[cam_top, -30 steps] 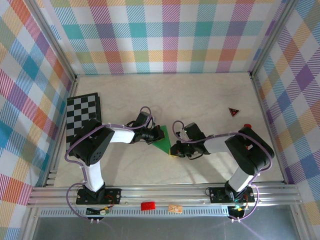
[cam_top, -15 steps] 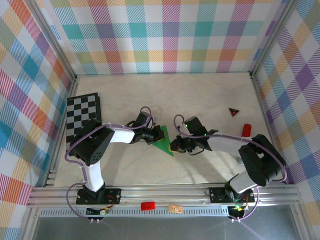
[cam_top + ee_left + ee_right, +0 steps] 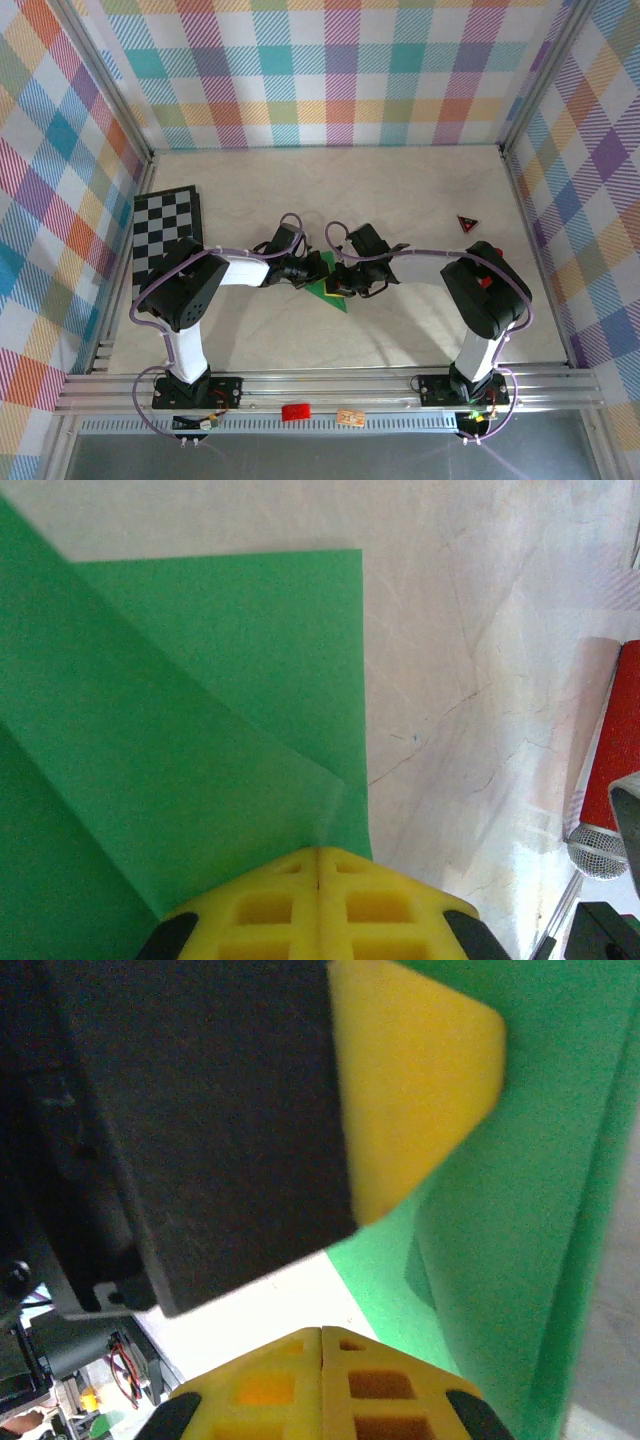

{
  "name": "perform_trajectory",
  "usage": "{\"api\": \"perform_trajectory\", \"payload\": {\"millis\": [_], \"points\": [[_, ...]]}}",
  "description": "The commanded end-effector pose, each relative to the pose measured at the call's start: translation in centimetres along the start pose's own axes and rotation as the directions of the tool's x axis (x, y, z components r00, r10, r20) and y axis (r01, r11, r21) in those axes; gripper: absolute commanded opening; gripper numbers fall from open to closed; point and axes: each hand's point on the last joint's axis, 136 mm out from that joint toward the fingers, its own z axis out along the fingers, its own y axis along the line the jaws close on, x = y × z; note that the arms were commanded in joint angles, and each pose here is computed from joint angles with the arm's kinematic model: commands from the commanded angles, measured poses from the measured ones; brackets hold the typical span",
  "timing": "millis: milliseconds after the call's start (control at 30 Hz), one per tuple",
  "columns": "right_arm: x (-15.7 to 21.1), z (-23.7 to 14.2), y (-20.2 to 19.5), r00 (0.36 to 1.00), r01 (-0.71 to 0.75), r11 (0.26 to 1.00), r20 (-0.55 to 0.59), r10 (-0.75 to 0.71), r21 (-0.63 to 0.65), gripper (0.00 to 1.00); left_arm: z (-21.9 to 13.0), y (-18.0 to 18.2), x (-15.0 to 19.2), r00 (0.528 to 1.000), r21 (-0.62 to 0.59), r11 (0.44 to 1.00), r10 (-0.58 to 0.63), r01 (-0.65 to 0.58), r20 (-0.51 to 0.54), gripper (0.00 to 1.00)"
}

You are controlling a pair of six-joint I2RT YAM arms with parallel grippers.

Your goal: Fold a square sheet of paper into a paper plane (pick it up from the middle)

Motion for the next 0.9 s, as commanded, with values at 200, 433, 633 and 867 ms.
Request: {"api": "perform_trajectory", "payload": {"millis": [200, 433, 633, 867], "points": [[3.3, 1.7, -5.7, 0.994, -0.091, 0.989, -0.054, 0.098, 0.117, 0.00, 1.1, 4.5, 1.9, 0.998, -0.137, 0.990, -0.042, 0.035, -0.049, 0.05], [6.3, 1.1, -6.1, 0.990, -0.119, 0.992, -0.068, 0.122, 0.049, 0.02, 1.1, 5.1, 2.1, 0.998, -0.157, 0.987, -0.043, 0.035, -0.053, 0.04], [7.5, -0.1, -6.2, 0.995, -0.060, 0.996, -0.072, 0.065, 0.060, 0.02, 1.2, 5.4, 2.1, 0.997, -0.163, 0.986, -0.048, 0.038, -0.055, 0.04], [10.1, -0.8, -7.3, 0.993, -0.053, 0.996, -0.098, 0.059, 0.067, 0.02, 1.1, 5.5, 2.1, 0.997, -0.165, 0.985, -0.049, 0.039, -0.053, 0.04]]}}
